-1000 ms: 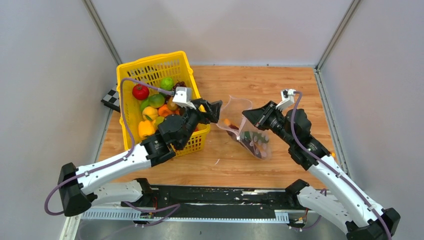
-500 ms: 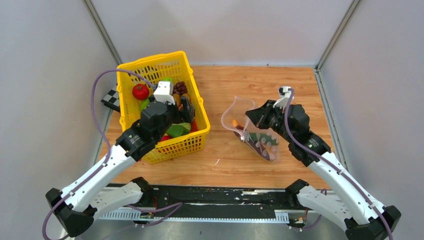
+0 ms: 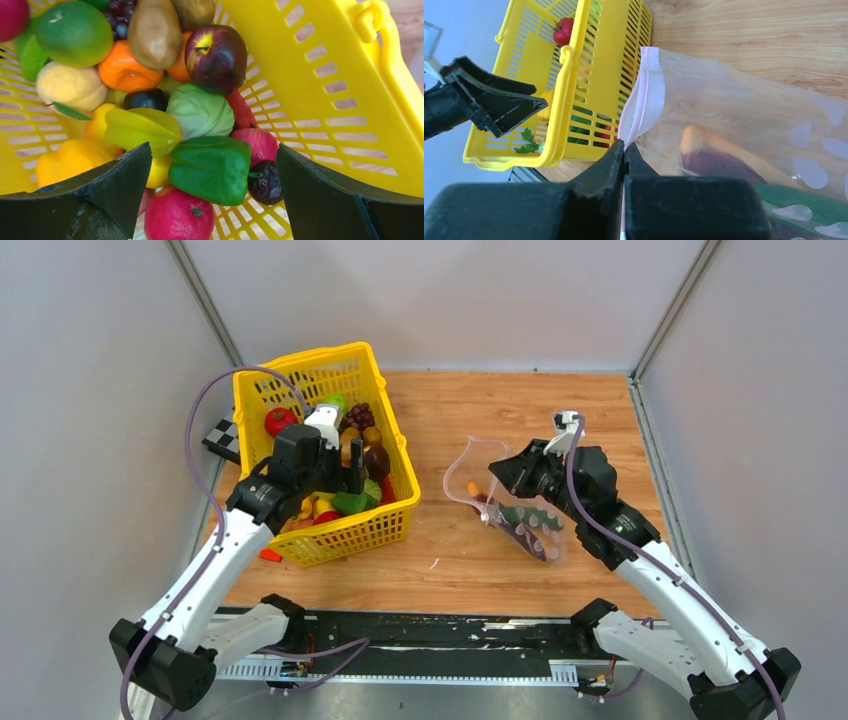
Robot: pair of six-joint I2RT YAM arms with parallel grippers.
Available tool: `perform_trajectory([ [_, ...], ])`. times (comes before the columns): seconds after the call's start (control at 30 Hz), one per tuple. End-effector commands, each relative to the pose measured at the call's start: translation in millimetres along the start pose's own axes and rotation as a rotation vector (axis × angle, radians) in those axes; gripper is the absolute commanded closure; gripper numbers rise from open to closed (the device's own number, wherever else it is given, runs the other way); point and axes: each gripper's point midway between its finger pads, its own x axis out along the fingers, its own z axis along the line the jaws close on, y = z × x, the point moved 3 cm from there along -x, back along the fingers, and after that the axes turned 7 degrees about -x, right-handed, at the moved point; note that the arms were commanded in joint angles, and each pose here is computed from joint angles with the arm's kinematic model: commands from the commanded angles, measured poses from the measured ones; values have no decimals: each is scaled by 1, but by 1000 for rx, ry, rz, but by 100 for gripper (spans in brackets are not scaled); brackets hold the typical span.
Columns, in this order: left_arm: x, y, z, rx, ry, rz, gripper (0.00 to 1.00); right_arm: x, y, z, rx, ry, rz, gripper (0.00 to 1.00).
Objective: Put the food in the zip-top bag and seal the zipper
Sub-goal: Pick up the fake vegetable from the bin.
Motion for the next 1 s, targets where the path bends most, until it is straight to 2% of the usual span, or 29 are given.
perform_trajectory([
  [0.0, 7, 3, -16, 45, 147, 69, 0, -11, -27, 19, -15, -64, -77, 100],
  [0.37, 26, 42, -6, 166, 139, 351, 0, -14, -31, 16, -39, -45, -89, 100],
  [0.97, 45, 68, 19, 238, 16, 501, 0, -6, -26, 16, -39, -47, -62, 100],
])
